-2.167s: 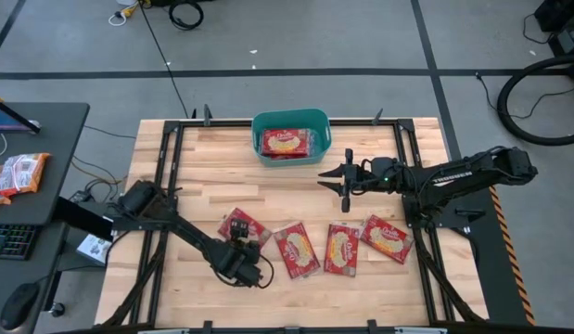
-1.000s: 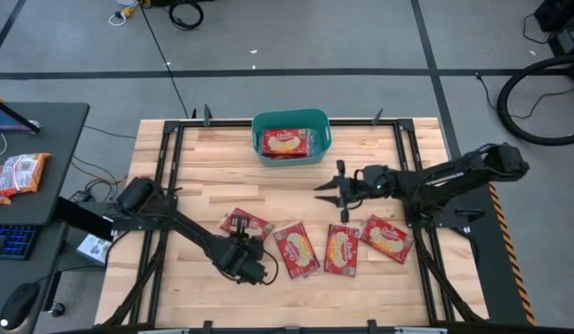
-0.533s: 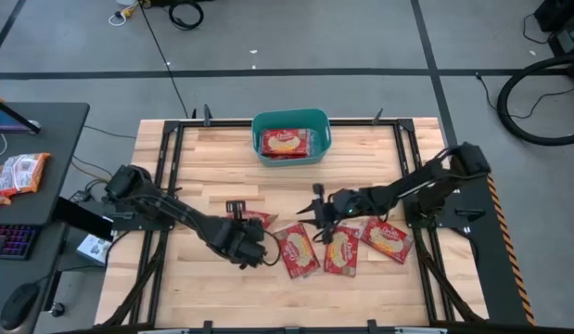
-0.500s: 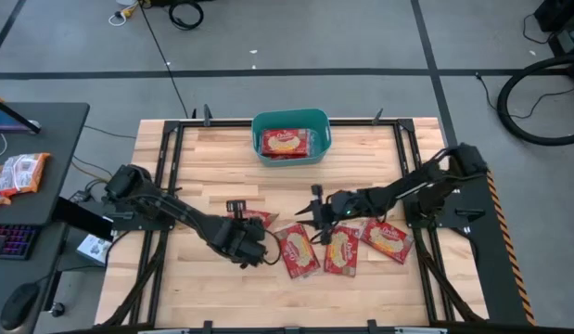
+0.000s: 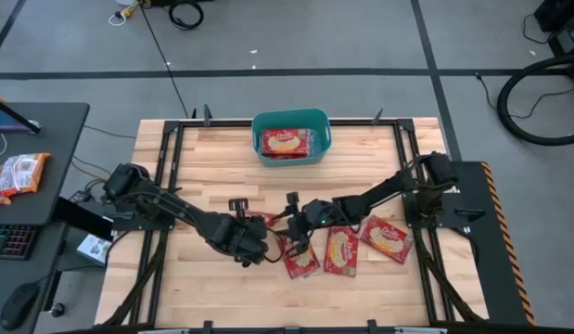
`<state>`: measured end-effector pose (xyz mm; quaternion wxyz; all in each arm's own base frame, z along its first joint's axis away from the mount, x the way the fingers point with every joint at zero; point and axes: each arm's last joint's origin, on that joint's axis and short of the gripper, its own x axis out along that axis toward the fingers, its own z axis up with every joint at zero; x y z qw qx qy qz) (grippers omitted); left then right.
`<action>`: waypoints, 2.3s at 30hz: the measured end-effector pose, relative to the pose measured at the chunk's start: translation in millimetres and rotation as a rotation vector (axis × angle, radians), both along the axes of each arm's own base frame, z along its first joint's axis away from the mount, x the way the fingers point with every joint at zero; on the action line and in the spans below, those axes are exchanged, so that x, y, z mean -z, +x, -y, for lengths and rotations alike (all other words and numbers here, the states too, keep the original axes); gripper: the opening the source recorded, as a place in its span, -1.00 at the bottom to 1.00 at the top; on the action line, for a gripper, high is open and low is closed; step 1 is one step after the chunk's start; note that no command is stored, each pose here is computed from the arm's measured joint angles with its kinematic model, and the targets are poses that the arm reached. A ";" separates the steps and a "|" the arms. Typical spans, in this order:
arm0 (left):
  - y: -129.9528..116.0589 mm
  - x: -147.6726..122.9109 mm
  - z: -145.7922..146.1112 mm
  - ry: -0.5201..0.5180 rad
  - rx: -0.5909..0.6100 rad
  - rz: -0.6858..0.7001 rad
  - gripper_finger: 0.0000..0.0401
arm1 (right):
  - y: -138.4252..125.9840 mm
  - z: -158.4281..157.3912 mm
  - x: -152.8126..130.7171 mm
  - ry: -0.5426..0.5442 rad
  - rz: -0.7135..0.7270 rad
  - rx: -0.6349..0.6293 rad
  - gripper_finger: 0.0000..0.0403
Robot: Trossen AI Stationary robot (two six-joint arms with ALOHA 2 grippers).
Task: Sort popcorn bags into baskets
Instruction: Put the red popcorn bag into the bin
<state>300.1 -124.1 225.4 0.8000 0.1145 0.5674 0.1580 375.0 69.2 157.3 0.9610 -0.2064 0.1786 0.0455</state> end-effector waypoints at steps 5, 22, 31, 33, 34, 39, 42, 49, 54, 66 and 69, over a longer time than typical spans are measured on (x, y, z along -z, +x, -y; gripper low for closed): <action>2.0 -0.5 0.8 -0.003 0.005 0.022 -0.99 | 15.3 -2.5 8.1 -0.025 -0.008 0.009 -0.15; -3.0 -0.5 16.4 -0.056 -0.010 0.057 -0.51 | 11.3 -0.5 14.4 -0.149 -0.110 0.021 -0.78; -19.8 -2.5 23.7 0.133 0.007 0.044 -0.26 | -0.7 5.6 -6.6 -0.401 -0.181 0.071 -0.90; -21.5 -6.7 23.4 0.153 0.013 0.066 -0.27 | -5.9 7.7 -18.6 -0.473 -0.193 0.076 -0.88; -21.3 -8.3 23.0 0.159 0.011 0.077 -0.28 | -8.5 8.8 -24.9 -0.510 -0.196 0.077 -0.86; -25.0 -14.5 23.7 0.189 0.017 0.112 -0.29 | -17.1 20.5 -52.1 -0.676 -0.189 0.068 -0.84; -26.8 -14.9 27.0 0.184 0.030 0.117 -0.29 | -19.6 28.9 -64.5 -0.782 -0.177 0.050 -0.85; -28.3 -15.2 30.0 0.181 0.043 0.120 -0.29 | -19.1 64.3 -79.6 -1.030 -0.197 0.048 -0.85; -28.3 -15.1 30.5 0.181 0.057 0.112 -0.29 | -21.5 113.6 -80.2 -1.105 -0.287 0.126 -0.87; -27.0 -15.6 26.2 0.234 0.090 0.091 -0.29 | -38.4 172.4 -67.9 -0.952 -0.418 0.165 -0.85; -25.5 -15.6 23.4 0.235 0.083 0.088 -0.29 | -41.8 182.2 -64.5 -0.873 -0.407 0.143 -0.78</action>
